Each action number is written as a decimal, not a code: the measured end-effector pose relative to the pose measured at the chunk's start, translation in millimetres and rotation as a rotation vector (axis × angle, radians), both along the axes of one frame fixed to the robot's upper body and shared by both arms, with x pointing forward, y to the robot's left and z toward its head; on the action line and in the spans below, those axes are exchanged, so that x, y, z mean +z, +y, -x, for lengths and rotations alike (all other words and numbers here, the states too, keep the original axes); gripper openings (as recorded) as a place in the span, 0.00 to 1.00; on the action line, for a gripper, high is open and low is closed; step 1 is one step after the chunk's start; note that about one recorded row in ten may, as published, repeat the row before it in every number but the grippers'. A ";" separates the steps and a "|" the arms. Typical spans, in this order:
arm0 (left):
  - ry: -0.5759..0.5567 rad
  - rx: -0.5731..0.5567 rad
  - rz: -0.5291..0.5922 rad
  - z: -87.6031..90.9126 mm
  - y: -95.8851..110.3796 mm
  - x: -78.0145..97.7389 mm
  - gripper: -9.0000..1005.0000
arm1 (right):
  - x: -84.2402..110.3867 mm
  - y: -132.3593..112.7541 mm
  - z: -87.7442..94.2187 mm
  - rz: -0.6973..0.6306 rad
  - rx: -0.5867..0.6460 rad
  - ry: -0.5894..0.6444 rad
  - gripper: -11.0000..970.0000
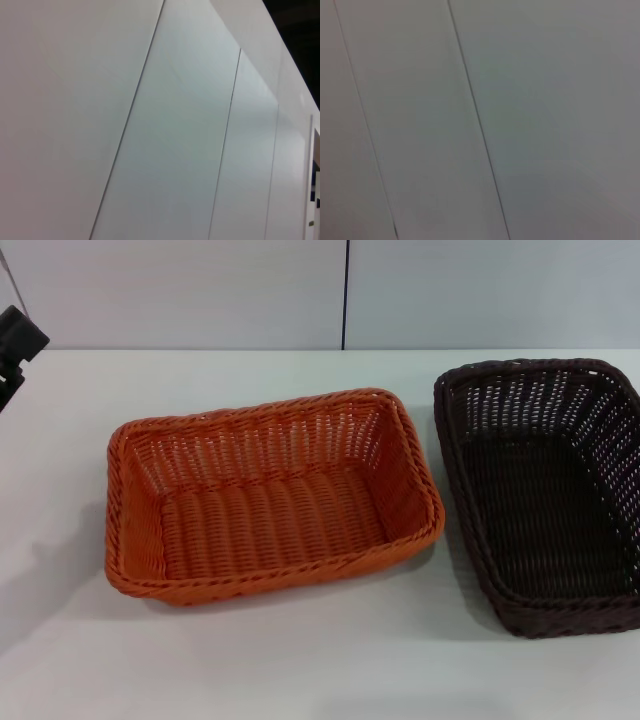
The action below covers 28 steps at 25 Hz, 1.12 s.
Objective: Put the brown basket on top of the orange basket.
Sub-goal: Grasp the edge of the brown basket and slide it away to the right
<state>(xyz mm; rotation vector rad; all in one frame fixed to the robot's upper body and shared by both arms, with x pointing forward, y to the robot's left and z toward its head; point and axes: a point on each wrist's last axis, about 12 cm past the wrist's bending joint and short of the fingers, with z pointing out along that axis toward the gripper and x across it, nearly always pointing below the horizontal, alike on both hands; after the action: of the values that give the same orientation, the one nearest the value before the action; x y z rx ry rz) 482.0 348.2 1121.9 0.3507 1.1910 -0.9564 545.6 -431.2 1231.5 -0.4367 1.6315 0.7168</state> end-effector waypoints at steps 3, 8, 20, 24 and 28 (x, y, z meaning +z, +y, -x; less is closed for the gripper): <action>-0.009 0.008 0.002 0.4 0.2 0.0 0.27 | 16.9 2.5 -15.4 0.097 -0.006 0.067 0.61; -0.020 0.024 0.017 1.1 -1.4 -3.1 0.23 | 39.8 11.0 -46.6 0.207 -0.027 0.122 0.61; -0.014 0.020 0.038 -2.6 -5.8 -5.0 0.13 | 50.0 60.7 -112.9 0.524 0.060 0.262 0.61; -0.016 0.019 0.034 -2.7 -6.4 -5.4 0.13 | 55.2 72.6 -134.1 0.678 0.069 0.285 0.61; -0.017 0.017 0.032 -3.4 -7.0 -5.2 0.13 | 56.6 79.5 -140.7 0.728 0.088 0.289 0.61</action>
<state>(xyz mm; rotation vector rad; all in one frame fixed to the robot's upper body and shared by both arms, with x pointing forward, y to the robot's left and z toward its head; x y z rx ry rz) 485.5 341.1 1116.7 0.3219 1.1600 -0.9553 686.3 -351.7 1288.1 -0.9616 2.1421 0.2262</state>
